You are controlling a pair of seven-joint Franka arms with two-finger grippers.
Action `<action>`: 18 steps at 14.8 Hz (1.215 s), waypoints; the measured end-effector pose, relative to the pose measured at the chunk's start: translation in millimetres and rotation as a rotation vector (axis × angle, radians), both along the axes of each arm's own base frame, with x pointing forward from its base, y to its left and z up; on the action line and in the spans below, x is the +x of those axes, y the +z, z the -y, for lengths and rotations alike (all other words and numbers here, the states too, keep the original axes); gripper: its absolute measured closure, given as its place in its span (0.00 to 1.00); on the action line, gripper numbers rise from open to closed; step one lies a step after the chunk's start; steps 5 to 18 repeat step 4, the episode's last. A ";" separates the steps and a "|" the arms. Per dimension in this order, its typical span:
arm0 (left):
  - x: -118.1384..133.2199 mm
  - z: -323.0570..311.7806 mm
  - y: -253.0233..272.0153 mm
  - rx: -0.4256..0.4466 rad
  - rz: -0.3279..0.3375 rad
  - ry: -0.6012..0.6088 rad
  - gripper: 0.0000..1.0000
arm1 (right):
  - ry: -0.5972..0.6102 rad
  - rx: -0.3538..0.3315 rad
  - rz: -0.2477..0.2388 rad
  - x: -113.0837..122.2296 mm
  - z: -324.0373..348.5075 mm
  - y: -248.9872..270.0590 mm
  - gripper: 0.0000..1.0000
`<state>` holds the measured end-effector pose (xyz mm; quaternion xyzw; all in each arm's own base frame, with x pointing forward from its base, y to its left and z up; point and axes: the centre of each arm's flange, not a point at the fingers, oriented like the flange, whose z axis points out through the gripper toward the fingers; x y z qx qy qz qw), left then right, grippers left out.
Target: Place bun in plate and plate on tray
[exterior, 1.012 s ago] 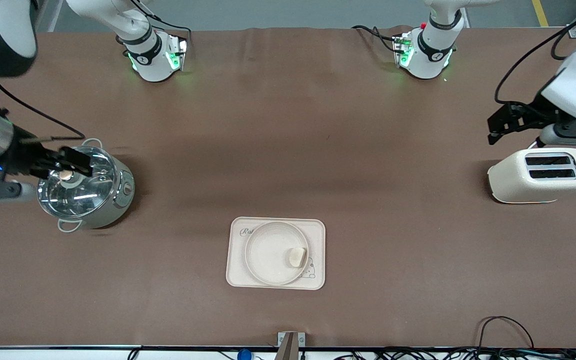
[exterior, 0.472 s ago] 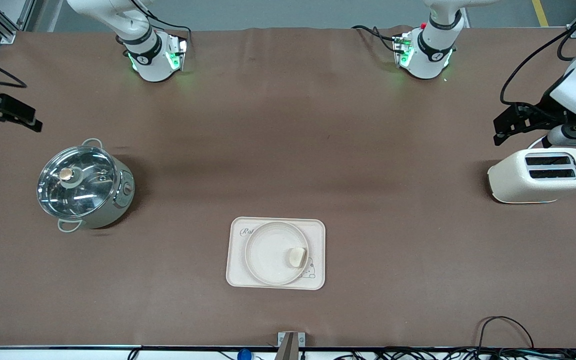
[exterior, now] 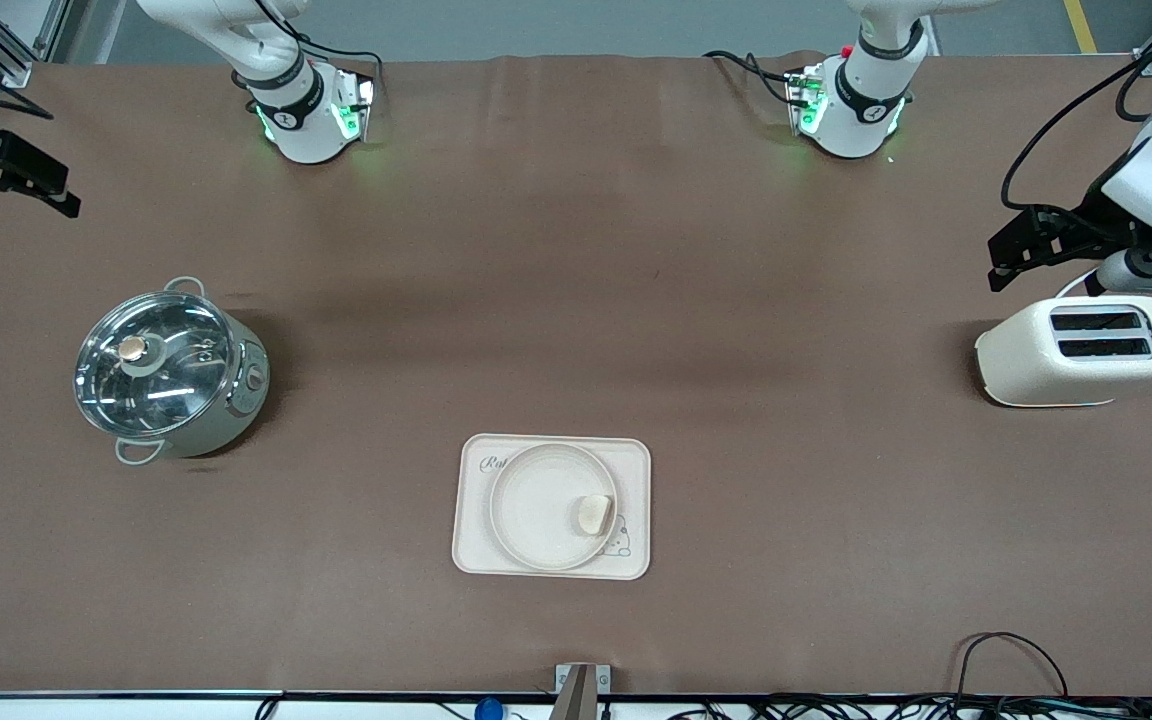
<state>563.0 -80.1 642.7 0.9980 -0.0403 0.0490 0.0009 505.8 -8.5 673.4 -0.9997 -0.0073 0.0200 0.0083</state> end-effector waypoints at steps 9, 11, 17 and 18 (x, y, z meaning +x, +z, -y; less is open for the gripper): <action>0.6 -0.3 5.4 -0.002 0.011 0.001 0.00 | -0.009 -0.003 0.006 0.4 4.6 -2.6 0.00; 0.6 -0.3 5.4 -0.002 0.011 0.001 0.00 | -0.009 -0.003 0.006 0.4 4.6 -2.6 0.00; 0.6 -0.3 5.4 -0.002 0.011 0.001 0.00 | -0.009 -0.003 0.006 0.4 4.6 -2.6 0.00; 0.6 -0.3 5.4 -0.002 0.011 0.001 0.00 | -0.009 -0.003 0.006 0.4 4.6 -2.6 0.00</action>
